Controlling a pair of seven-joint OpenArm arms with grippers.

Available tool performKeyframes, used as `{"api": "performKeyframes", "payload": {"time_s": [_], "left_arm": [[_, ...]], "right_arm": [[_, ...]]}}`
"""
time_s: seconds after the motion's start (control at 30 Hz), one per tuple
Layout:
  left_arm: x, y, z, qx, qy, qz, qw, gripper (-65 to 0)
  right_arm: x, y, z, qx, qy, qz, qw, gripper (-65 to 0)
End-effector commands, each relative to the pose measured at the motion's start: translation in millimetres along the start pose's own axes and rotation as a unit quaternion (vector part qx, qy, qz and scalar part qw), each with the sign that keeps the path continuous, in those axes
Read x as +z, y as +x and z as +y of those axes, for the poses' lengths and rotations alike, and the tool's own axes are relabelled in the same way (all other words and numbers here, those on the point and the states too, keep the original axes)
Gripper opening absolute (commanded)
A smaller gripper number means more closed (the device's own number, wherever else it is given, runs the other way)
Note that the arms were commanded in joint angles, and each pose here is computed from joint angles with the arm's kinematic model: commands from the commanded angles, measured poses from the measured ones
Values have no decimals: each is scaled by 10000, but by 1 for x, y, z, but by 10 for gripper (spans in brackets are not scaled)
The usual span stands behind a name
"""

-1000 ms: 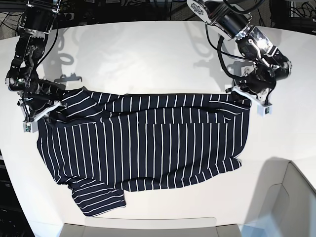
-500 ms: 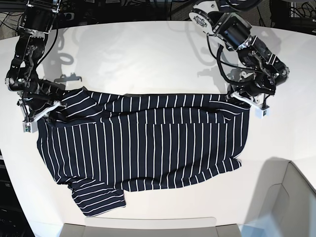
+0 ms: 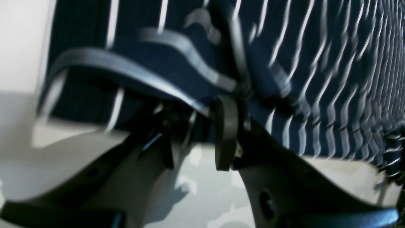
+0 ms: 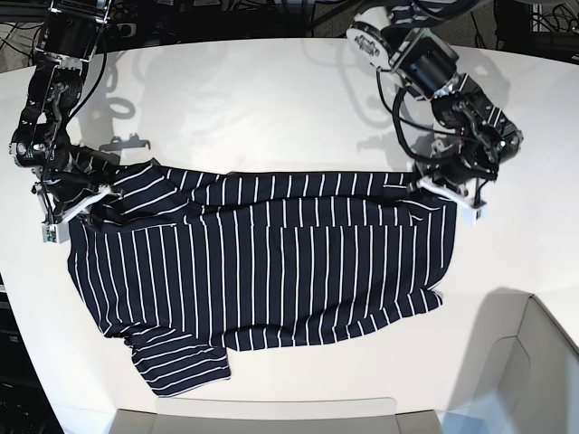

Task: Fold the T-shirt properly
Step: 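Hold the shirt edge with both grippers and drag it toward the hem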

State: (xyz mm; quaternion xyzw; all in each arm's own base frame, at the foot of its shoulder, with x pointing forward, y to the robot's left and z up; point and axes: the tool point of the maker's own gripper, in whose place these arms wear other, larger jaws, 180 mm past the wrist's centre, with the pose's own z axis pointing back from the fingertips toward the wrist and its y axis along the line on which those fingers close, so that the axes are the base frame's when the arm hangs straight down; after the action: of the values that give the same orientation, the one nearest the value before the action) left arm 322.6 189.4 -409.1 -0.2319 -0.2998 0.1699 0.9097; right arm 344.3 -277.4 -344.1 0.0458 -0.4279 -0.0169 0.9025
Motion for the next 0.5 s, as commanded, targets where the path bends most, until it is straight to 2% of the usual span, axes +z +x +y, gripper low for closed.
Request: {"api": "performKeyframes", "payload": {"time_s": [0.0,0.2,0.33,0.47], "left_arm": [[4,17,-1,-73,-22,-225,9997,-463],[2,17,-1,-61,-37,-227,9997,-463],[1,31,-9,-101,-120,-359,9992,-469],[1,35,-12,-126,-149,-387,9991,-557]], "right_arm": [[5,22,-3,108,-13,-295,9995,-650],[6,22,-5,100,-34,-297,9995,-650],[6,22,-5,100,-34,-297,9995,-650],[6,23,-5,105,-29,-301,9995,-650]]}}
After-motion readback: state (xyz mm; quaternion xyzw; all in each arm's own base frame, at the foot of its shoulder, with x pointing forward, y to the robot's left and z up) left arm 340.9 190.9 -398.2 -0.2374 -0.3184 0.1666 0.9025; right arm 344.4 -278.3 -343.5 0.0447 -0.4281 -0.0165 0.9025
